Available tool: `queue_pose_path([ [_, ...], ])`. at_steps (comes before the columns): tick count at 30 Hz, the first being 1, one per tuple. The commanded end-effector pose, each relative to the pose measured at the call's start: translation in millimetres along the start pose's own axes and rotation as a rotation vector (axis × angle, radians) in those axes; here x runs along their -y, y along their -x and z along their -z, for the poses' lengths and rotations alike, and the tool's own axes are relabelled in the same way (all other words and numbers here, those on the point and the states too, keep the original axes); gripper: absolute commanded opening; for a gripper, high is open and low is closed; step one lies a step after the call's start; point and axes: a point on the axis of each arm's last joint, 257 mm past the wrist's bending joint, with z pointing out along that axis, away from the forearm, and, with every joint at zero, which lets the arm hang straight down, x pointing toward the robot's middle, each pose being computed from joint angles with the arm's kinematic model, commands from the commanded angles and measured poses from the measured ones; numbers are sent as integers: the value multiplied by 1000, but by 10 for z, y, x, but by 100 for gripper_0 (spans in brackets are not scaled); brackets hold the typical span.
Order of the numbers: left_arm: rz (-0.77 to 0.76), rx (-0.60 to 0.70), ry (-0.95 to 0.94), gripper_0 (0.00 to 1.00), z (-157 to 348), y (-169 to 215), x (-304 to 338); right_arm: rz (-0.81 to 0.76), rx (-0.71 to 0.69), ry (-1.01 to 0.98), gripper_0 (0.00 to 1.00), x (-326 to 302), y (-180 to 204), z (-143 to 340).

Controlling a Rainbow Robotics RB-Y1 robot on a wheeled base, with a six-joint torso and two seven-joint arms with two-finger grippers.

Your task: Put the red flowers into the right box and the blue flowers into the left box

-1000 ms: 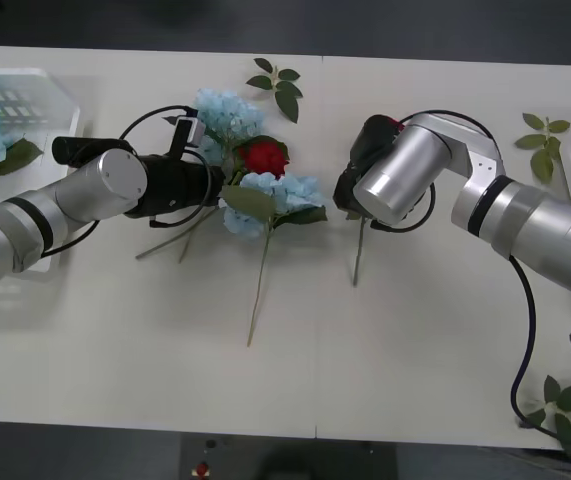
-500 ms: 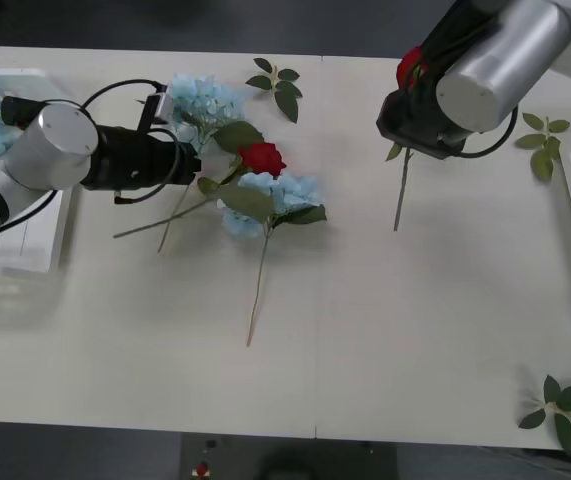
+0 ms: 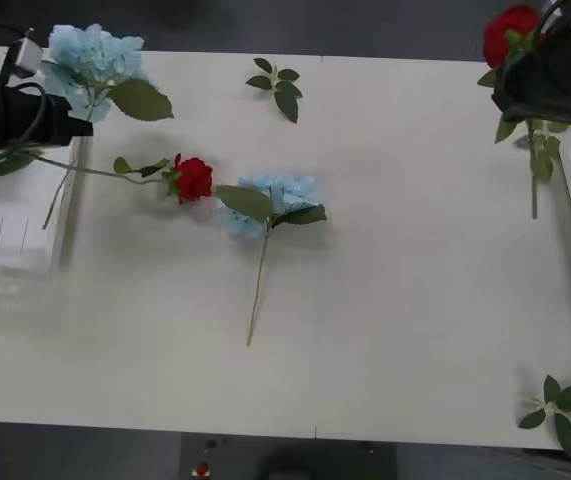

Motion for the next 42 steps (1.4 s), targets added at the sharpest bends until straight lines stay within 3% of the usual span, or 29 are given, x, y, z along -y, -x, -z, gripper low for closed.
queue_pose_path([
  [1, -46, 17, 31, 0, 552, 77, -253, 88, 17, -78, 0, 531, 235, 300],
  [8, -28, 33, 64, 0, 631, 16, -425, 103, -48, -193, 0, 1326, 254, 400],
  [22, -49, 9, 55, 0, 641, 9, -352, 194, -97, -368, 0, 2468, 374, -31],
  [30, -93, -136, 132, 0, 1354, -92, -616, 175, -125, -409, 0, 2795, 235, -153],
  [42, -64, 42, 349, 0, 2395, 466, -1197, 224, -67, -453, 0, 3433, 170, -232],
])
